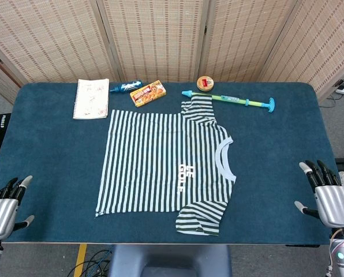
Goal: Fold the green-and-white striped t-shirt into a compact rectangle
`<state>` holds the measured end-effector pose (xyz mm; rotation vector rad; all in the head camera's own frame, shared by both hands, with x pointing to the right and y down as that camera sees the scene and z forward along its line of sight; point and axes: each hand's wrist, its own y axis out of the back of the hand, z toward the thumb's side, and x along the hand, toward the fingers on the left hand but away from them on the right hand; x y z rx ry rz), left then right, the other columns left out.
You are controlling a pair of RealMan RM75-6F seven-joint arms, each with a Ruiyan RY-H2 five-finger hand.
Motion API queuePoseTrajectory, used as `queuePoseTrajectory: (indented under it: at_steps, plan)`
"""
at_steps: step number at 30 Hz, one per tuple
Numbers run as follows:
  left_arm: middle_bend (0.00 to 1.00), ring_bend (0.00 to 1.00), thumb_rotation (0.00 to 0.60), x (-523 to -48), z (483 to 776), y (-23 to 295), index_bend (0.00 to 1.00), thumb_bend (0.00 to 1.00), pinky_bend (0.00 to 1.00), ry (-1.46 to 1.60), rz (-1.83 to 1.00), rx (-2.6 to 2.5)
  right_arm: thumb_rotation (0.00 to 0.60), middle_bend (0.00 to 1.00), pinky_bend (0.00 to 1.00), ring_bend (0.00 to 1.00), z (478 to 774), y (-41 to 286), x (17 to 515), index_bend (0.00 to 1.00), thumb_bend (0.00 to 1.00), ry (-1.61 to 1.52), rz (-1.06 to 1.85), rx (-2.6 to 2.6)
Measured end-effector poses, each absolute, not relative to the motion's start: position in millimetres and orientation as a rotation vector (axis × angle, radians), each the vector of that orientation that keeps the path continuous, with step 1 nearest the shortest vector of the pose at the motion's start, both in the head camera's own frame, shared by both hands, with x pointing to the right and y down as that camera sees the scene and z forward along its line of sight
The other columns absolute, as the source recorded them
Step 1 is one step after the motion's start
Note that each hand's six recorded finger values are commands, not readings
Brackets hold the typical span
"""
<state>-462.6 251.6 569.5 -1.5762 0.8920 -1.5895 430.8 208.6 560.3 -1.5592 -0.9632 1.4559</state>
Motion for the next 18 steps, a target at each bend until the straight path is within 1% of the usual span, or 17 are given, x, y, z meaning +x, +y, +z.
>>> queuePoseTrajectory:
  at_steps: [11, 16, 18]
  plan:
    - [0.18, 0.11, 0.6, -459, 572, 252, 0.08, 0.17, 0.25, 0.876, -1.562, -1.605, 0.6, 0.09, 0.14, 0.04, 556, 209, 429, 0.06, 0.06, -0.972, 1.431, -1.556]
    - [0.18, 0.17, 0.6, -453, 574, 249, 0.13, 0.17, 0.26, 0.859, -1.522, -1.633, 0.6, 0.1, 0.14, 0.04, 553, 210, 430, 0.06, 0.06, -0.986, 1.419, -1.55]
    - [0.2, 0.21, 0.6, -450, 575, 247, 0.15, 0.17, 0.27, 0.852, -1.504, -1.644, 0.6, 0.1, 0.14, 0.04, 552, 211, 430, 0.06, 0.06, -0.989, 1.417, -1.548]
